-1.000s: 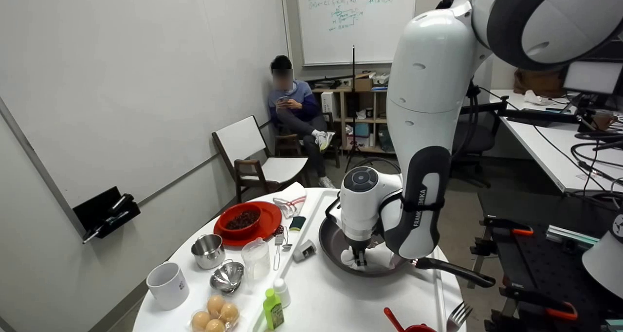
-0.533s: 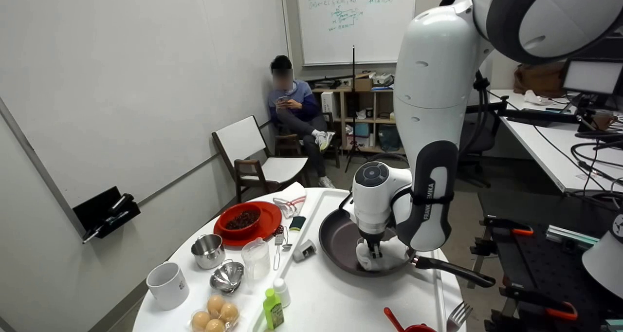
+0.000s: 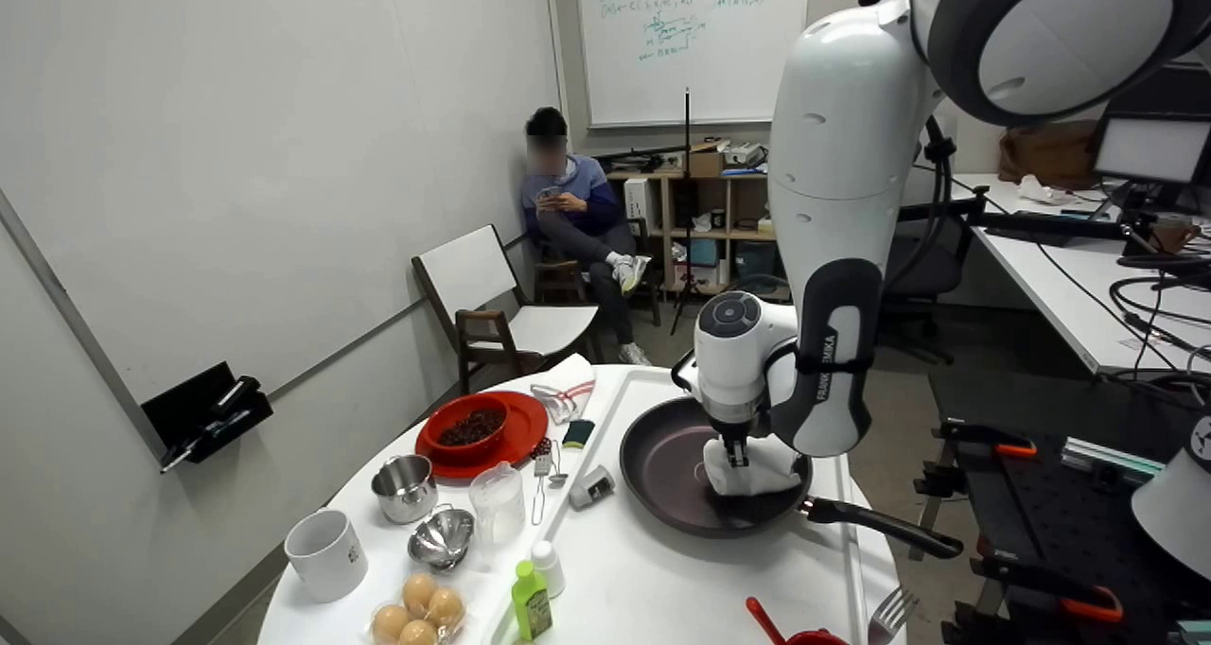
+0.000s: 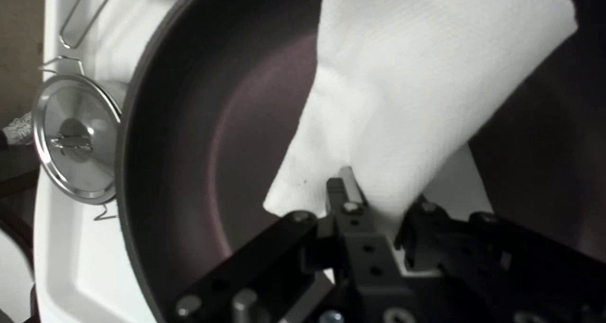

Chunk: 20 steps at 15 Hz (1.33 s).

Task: Use the towel to wipe the pan

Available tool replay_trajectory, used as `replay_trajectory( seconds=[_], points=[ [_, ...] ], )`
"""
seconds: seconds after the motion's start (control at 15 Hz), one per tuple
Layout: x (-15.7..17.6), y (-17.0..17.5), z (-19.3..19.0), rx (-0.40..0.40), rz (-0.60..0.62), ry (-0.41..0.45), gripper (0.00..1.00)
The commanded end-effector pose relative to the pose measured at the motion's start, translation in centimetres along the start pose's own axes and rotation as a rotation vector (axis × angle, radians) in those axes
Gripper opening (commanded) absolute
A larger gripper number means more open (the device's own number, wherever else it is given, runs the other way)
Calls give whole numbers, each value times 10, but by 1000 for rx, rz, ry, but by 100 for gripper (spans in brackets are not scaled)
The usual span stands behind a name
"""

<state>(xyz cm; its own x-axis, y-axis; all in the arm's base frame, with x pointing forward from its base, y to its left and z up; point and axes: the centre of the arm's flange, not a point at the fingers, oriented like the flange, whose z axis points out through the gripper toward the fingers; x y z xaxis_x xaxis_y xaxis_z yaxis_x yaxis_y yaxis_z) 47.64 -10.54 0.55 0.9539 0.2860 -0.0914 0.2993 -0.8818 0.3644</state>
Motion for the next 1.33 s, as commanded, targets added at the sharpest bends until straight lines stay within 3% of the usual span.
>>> replay_trajectory(
  seconds=[0.0,0.13,0.2,0.47,0.53,0.87,1.27],
  points=[
    [3,13,2,-21,41,-5,8],
    [-1,12,0,-13,22,1,8],
    [0,13,0,-13,22,3,16],
    [0,12,1,-12,21,1,16],
    [0,12,1,-12,21,1,7],
    [-10,-6,17,-48,-27,-17,8],
    [-22,25,45,-89,-5,-56,8]
  ],
)
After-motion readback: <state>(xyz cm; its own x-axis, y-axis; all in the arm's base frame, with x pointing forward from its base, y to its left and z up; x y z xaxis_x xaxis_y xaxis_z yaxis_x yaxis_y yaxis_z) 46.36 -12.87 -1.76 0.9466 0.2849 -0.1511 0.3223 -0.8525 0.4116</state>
